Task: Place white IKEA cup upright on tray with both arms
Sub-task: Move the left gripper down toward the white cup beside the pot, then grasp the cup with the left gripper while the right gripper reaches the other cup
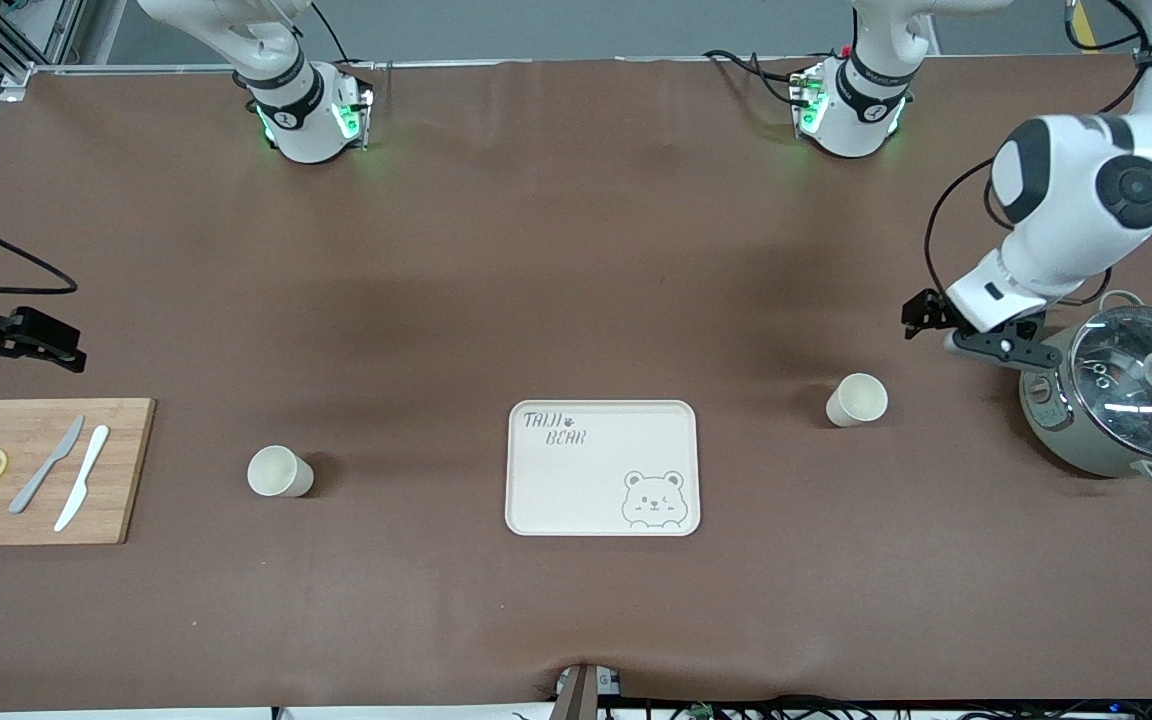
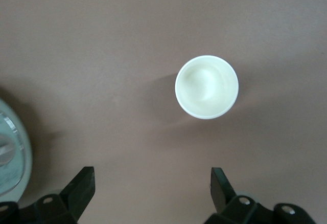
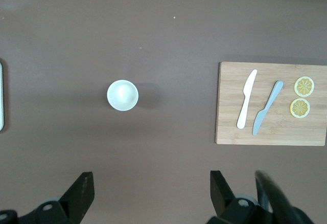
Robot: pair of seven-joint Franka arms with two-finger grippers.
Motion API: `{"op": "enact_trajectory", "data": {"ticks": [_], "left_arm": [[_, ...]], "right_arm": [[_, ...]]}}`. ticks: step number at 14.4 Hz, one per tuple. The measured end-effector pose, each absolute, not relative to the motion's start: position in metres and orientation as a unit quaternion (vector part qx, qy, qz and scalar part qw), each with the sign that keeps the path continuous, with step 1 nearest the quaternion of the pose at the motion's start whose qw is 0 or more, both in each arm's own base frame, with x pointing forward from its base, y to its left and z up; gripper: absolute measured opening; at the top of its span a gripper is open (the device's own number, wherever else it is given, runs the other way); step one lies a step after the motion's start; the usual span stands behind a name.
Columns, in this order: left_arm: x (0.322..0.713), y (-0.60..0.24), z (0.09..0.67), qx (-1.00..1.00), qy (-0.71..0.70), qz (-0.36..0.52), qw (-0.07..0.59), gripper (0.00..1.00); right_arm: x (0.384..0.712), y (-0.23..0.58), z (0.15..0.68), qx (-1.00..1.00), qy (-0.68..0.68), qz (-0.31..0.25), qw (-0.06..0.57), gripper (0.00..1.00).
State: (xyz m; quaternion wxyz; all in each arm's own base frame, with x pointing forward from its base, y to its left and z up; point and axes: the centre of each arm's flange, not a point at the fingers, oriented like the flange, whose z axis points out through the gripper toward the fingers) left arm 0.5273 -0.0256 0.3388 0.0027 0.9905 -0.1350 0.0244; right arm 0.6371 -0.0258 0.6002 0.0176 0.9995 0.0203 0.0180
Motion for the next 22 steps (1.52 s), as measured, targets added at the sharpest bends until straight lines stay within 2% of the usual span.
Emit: {"op": "enact_trajectory", "data": {"ticks": [8, 13, 22], "left_arm": [[0.545, -0.046, 0.279, 0.989, -0.138, 0.046, 0.01, 1.0], [0.564, -0.057, 0.277, 0.988, -0.145, 0.054, 0.012, 1.0], [0.578, -0.054, 0.238, 0.989, -0.141, 0.033, 0.011, 1.0]], "right_arm": [[0.652, -0.024, 0.573, 0.999, 0.022, 0.016, 0.018, 1.0], [0.689, -0.001, 0.482, 0.999, 0.033, 0.027, -0.002, 1.0], [0.711, -0.01, 0.373, 0.995, 0.091, 0.027, 0.008, 1.0]]}}
